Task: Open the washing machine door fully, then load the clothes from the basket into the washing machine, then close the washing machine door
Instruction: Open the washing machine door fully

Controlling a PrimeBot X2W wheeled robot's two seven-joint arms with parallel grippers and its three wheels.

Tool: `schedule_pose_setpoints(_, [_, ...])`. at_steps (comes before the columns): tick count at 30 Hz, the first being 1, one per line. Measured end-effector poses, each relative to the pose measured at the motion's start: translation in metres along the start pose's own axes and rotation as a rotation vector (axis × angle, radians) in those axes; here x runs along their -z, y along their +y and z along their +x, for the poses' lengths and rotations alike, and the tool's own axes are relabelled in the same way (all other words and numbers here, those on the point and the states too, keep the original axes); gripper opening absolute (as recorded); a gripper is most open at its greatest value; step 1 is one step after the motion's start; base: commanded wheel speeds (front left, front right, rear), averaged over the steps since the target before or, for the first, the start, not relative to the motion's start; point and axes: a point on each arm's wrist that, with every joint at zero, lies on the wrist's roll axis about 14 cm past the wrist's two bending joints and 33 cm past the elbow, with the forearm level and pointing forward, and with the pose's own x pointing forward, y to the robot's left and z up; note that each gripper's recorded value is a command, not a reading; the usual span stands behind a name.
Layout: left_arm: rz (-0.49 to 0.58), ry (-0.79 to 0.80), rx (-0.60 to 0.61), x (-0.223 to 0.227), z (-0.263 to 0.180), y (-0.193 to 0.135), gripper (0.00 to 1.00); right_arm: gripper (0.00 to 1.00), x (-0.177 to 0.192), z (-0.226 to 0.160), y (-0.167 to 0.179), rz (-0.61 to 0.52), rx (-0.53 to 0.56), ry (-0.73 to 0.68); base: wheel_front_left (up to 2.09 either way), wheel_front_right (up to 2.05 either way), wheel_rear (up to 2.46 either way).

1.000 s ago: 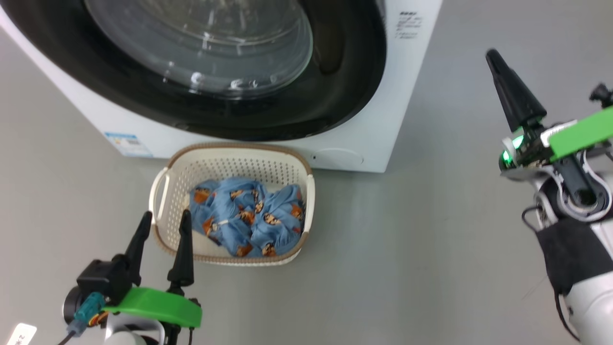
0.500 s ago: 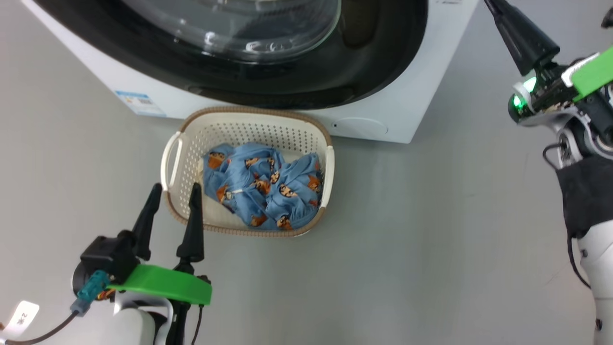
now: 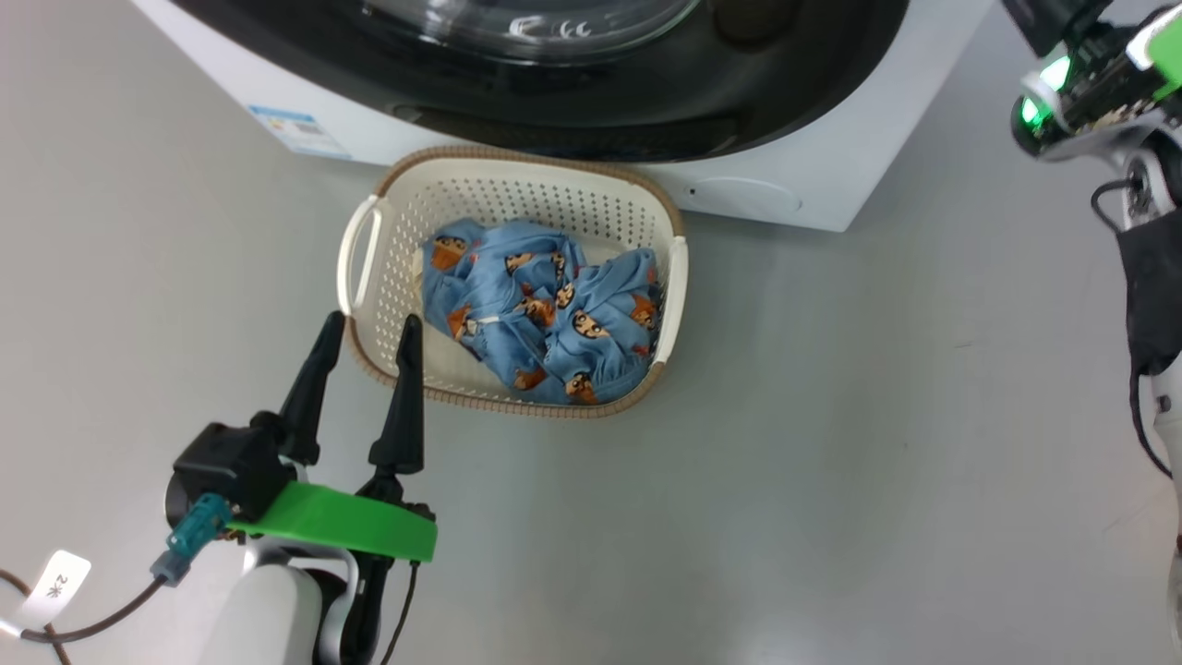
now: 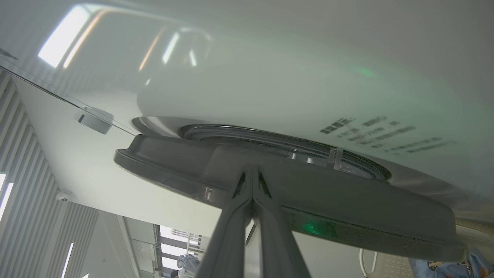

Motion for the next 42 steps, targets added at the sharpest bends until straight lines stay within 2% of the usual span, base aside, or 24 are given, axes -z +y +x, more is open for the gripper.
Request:
schedule_pose_setpoints(8, [-0.002,0.007,-0.019,0.003,0.002,0.006,1.0,0.0,0.004,0.018,-0.014,-0.005,0.015,0.036,0.0,0.0,0.0])
schedule_pose_setpoints(22, [0.001,-0.004,-0.027,-0.003,0.001,0.008,1.0,0.0,0.008,0.035,-0.011,-0.035,0.008,0.066,0.0,0.0,0.0])
schedule_pose_setpoints(27, [0.0,-0.016,-0.021,-0.008,-0.001,0.005,1.0,0.0,0.016,0.03,-0.005,-0.047,0.007,0.08,0.0,0.0,0.0])
schedule_pose_setpoints(42, [0.005,-0.032,0.01,-0.016,-0.01,-0.007,1.0,0.0,0.068,-0.003,0.0,-0.081,0.04,0.205,0.0,0.0,0.0])
